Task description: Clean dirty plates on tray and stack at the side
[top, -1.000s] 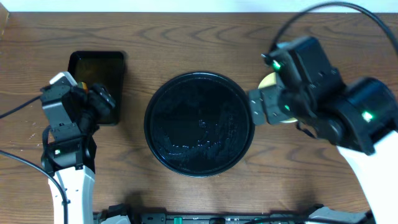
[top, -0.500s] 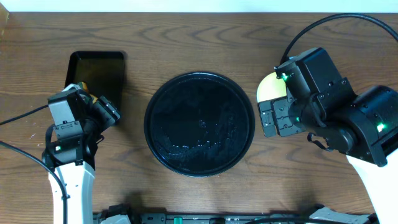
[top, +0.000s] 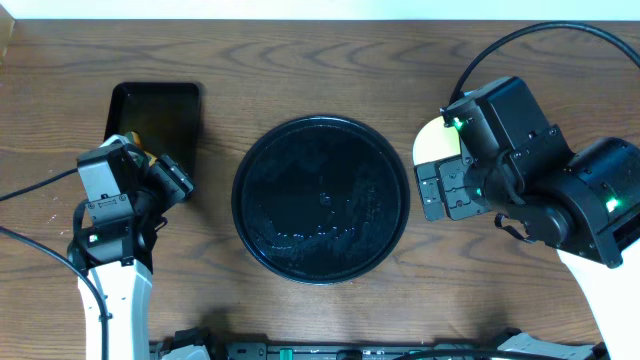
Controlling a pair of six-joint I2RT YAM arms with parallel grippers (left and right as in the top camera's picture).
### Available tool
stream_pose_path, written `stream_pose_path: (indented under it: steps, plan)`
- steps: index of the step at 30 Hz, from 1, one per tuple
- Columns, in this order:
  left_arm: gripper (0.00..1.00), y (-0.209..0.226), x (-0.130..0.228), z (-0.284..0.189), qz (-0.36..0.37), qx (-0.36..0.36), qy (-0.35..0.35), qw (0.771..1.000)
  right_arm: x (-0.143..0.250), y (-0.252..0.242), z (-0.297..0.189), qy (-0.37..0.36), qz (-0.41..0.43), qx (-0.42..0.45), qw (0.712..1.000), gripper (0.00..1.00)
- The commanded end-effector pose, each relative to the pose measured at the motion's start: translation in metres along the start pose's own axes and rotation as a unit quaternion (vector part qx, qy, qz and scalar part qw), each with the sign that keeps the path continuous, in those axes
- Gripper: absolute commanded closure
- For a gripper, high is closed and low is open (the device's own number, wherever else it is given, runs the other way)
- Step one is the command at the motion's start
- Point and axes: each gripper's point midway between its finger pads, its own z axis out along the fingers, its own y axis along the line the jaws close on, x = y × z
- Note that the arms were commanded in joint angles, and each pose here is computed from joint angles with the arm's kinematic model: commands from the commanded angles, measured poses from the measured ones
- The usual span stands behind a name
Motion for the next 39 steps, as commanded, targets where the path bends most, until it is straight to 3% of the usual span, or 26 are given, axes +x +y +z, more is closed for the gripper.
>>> stream_pose_path:
  steps: [1,12,20,26,32,39]
  plan:
    - [0.22,-0.003,-0.002,-0.001,-0.005,0.006,0.0,1.0,0.0,-0.001,-0.001,-0.002,-0.015,0.005,1.0,0.01]
    - [0.22,-0.003,-0.002,-0.001,-0.005,0.006,0.0,1.0,-0.003,-0.016,-0.009,-0.068,-0.002,0.012,0.998,0.01]
    - [0.22,-0.003,-0.002,-0.001,-0.005,0.006,0.0,1.0,0.02,-0.039,0.049,-0.148,0.047,-0.005,0.988,0.01]
    - [0.21,-0.003,-0.002,-0.001,-0.005,0.006,0.0,1.0,0.039,-0.044,0.079,-0.274,0.043,-0.062,0.959,0.01]
    - [0.21,-0.003,-0.002,-0.001,-0.005,0.006,0.0,1.0,0.062,-0.062,0.1,-0.352,0.069,-0.035,0.933,0.01]
    - [0.22,-0.003,-0.002,-0.001,-0.005,0.006,0.0,1.0,0.067,-0.07,0.113,-0.469,0.068,-0.019,0.88,0.01]
